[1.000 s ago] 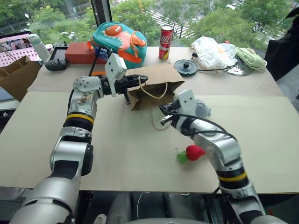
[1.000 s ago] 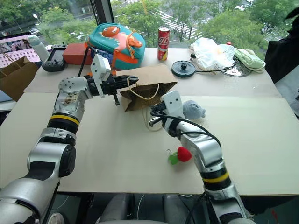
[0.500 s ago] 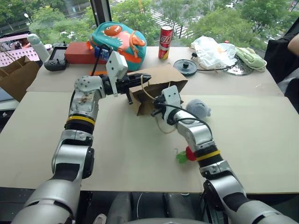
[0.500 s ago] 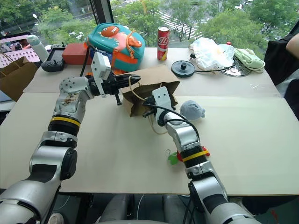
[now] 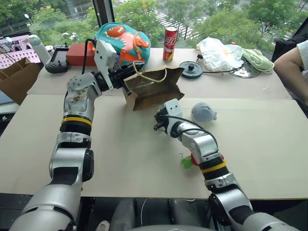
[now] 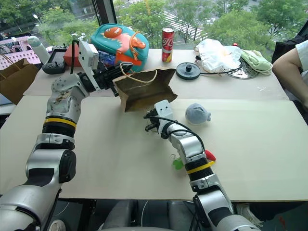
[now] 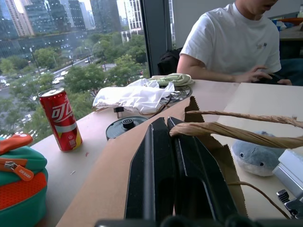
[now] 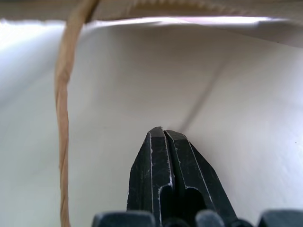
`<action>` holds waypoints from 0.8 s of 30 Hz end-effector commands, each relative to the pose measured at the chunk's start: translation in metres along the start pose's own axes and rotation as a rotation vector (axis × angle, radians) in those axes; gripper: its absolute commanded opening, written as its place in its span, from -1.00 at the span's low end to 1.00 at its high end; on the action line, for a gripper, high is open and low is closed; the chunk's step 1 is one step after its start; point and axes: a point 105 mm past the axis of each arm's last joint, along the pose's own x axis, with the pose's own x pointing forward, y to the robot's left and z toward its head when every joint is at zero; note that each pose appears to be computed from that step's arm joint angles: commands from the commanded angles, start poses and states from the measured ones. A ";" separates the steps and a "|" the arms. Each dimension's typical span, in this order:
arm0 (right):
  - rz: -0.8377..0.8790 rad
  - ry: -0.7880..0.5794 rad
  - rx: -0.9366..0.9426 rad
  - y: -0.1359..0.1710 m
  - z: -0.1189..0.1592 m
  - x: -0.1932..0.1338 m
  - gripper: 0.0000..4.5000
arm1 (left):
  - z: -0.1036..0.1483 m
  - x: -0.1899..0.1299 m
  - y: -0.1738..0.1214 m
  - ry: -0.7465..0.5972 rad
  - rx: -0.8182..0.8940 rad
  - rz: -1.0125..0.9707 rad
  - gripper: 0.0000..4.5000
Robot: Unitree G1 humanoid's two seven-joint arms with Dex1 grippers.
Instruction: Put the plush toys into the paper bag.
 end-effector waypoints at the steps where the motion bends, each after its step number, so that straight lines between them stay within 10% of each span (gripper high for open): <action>1: 0.006 -0.044 -0.033 0.004 0.014 -0.003 -0.96 | 0.014 0.000 -0.001 -0.042 0.029 0.000 -1.00; 24: 0.011 -0.259 -0.011 -0.007 0.087 -0.071 -0.96 | -0.013 -0.006 -0.027 0.026 -0.012 -0.074 -1.00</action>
